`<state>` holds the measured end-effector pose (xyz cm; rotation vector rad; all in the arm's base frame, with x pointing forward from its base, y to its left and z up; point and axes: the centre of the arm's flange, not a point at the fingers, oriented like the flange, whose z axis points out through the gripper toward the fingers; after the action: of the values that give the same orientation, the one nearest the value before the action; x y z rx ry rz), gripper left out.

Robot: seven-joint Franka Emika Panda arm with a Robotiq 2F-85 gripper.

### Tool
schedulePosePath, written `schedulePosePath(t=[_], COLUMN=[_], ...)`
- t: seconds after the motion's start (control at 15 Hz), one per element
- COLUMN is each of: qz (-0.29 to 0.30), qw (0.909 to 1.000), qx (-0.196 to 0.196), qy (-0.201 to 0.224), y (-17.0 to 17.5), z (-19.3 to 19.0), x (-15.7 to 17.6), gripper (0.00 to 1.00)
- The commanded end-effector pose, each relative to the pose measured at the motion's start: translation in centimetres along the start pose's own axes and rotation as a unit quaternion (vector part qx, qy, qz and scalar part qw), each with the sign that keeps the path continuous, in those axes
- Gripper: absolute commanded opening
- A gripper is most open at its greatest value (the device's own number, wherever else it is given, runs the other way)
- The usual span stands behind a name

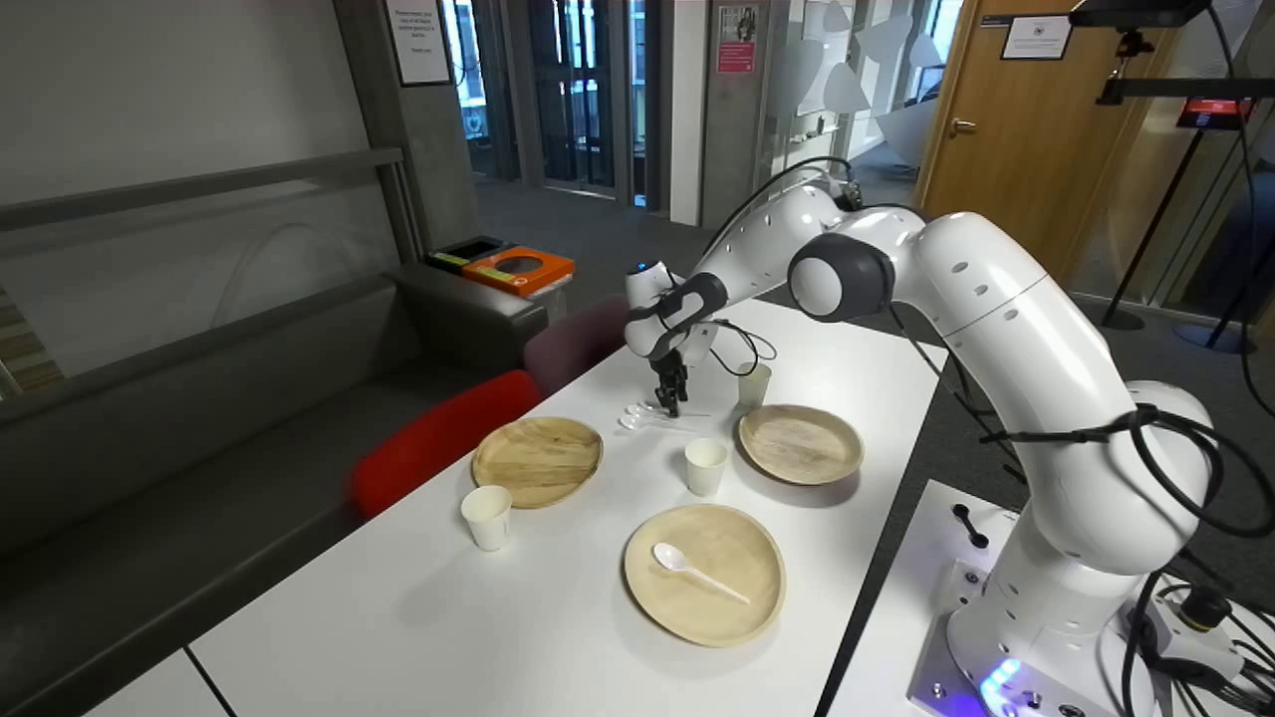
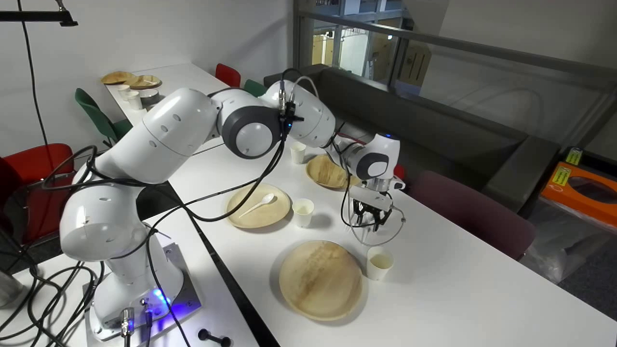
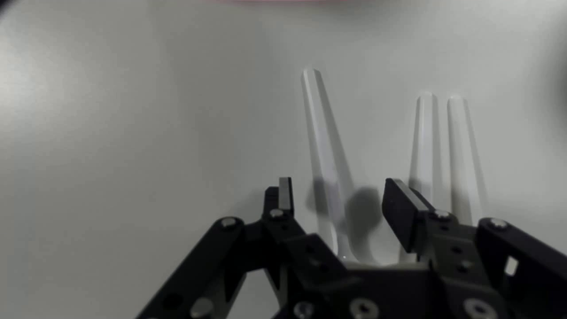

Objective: Put one spoon on the right plate

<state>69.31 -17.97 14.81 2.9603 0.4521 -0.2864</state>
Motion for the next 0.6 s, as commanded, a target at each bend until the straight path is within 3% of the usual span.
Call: schedulePosePath(t=[0.0, 0.07, 0.27, 0.33, 0.53], qz=[-0.019, -0.019, -0.019, -0.019, -0.018], qw=[0.9998, 0.9998, 0.9998, 0.9998, 0.9998], qx=[-0.003, -0.002, -0.003, -0.003, -0.004], qy=[-0.001, -0.001, 0.000, 0.000, 0.002], y=[0.44, 0.43, 0.47, 0.49, 0.55], z=[-0.06, 0.05, -0.09, -0.12, -0.27], x=[0.12, 0.09, -0.02, -0.05, -0.20], gripper=[0.56, 0.45, 0.52, 0.62, 0.63])
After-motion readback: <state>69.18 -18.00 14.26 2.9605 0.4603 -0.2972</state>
